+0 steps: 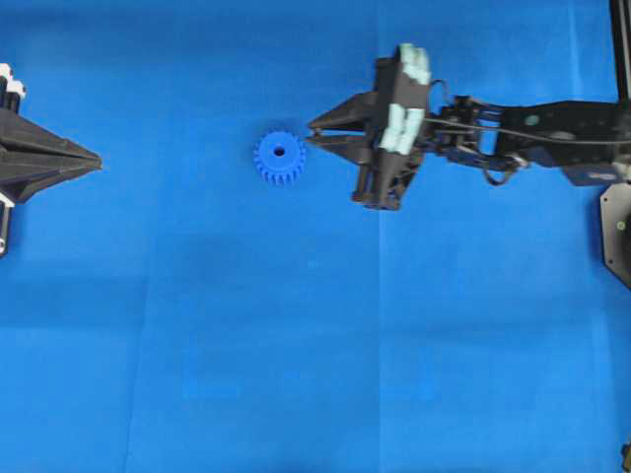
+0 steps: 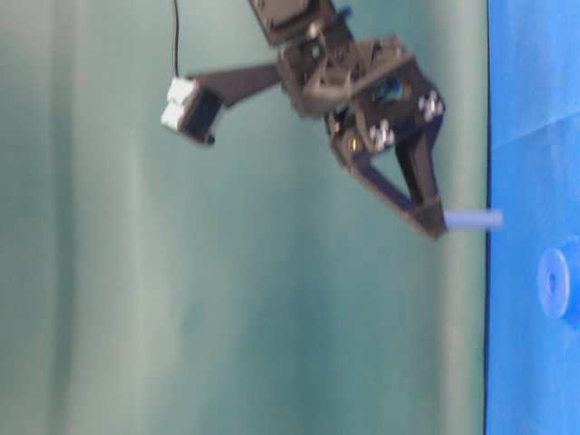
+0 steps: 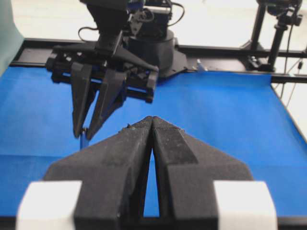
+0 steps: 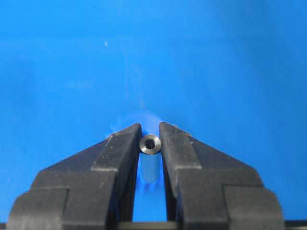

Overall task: Insert the shaft placed at a random location into the center hole of the small gear at another random location.
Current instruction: 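Carry the shaft left with the right gripper over the blue gear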

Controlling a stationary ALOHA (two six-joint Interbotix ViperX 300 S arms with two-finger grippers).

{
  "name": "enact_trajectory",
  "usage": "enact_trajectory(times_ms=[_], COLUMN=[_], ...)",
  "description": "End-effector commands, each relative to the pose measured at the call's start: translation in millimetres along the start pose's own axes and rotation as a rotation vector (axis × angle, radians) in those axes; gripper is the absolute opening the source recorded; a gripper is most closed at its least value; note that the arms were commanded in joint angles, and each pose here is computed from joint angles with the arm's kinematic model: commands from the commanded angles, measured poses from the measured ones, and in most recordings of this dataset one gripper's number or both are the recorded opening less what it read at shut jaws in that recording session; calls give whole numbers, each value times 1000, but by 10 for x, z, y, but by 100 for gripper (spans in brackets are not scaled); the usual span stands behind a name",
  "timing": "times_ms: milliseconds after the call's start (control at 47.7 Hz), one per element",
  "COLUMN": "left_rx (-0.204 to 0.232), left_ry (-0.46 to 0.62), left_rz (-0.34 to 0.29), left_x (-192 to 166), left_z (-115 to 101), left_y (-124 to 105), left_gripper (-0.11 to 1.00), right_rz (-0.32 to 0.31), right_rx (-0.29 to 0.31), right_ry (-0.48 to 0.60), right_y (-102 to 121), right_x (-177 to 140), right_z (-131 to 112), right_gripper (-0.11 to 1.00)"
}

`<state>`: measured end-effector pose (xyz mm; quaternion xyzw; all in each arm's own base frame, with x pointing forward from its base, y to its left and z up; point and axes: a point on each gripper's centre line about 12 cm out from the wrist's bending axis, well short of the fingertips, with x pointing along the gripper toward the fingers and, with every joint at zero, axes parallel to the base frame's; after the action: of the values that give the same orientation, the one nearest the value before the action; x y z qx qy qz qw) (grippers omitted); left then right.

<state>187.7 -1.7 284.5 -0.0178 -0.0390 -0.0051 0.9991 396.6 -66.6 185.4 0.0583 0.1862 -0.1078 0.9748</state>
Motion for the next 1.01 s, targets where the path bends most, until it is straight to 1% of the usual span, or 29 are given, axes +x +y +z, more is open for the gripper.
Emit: enact_trajectory(times_ms=[0, 357, 629, 986], left_rx=[0, -2, -2, -16], left_ry=[-9, -9, -11, -7], left_rz=[-2, -2, -5, -9], left_x=[18, 18, 15, 16], left_z=[37, 37, 40, 30], left_y=[-4, -4, -10, -18], left_gripper=[0, 0, 0, 0], right_rz=[10, 15, 14, -3], right_rx=[0, -10, -8, -5], right_ry=[-47, -68, -70, -52], right_y=[45, 70, 71, 18], right_x=[59, 223, 275, 443], right_z=[209, 334, 328, 107], right_gripper=[4, 4, 4, 4])
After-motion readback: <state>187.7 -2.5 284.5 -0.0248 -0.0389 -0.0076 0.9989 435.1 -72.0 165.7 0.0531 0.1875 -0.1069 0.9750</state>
